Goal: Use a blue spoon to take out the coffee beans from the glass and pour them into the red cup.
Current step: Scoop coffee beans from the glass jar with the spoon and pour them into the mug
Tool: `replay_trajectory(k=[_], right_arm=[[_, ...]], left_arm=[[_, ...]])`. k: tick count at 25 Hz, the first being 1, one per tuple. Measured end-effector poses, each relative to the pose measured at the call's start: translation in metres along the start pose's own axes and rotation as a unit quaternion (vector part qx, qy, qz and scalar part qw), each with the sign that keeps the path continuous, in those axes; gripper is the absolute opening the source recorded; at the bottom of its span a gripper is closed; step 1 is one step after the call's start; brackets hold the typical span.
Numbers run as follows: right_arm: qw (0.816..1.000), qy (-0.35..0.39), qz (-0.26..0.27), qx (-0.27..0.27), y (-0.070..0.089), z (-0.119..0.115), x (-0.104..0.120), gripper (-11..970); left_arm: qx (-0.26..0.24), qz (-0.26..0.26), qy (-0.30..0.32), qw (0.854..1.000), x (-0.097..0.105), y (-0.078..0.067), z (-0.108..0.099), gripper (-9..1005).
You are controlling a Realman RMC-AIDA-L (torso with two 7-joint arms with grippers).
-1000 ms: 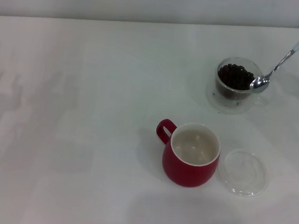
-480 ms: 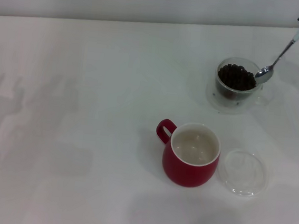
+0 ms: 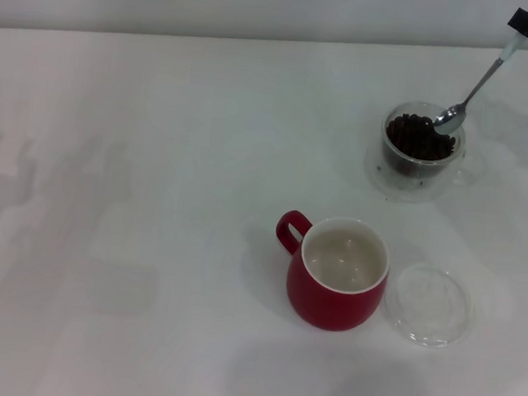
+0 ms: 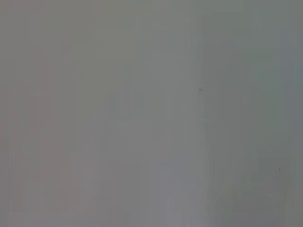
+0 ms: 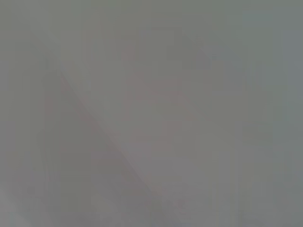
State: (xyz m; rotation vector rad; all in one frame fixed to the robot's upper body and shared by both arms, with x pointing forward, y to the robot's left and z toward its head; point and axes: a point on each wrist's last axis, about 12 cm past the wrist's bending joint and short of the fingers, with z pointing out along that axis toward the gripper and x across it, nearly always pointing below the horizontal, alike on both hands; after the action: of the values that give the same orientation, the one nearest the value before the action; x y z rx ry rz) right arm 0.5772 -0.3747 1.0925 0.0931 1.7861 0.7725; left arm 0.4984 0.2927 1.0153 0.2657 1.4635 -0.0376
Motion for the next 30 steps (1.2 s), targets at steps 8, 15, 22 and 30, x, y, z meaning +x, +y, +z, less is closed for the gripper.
replay_trajectory(k=[8, 15, 22, 30], right_arm=[[0.998, 0.0, -0.068, -0.018, 0.008, 0.004, 0.008, 151], [0.994, -0.001, -0.102, -0.037, 0.014, 0.004, 0.014, 152], [0.994, 0.001, -0.103, -0.036, 0.013, 0.0, 0.02, 153], [0.997, 0.002, -0.076, -0.025, 0.01, -0.003, 0.028, 154]], left_arm=[[0.001, 0.003, 0.007, 1.0, 0.001, 0.001, 0.002, 383], [0.002, 0.003, 0.012, 1.0, 0.002, 0.001, 0.004, 382], [0.002, 0.003, 0.016, 1.0, 0.003, 0.001, 0.004, 382], [0.003, 0.001, 0.015, 1.0, 0.002, 0.0, 0.005, 383]])
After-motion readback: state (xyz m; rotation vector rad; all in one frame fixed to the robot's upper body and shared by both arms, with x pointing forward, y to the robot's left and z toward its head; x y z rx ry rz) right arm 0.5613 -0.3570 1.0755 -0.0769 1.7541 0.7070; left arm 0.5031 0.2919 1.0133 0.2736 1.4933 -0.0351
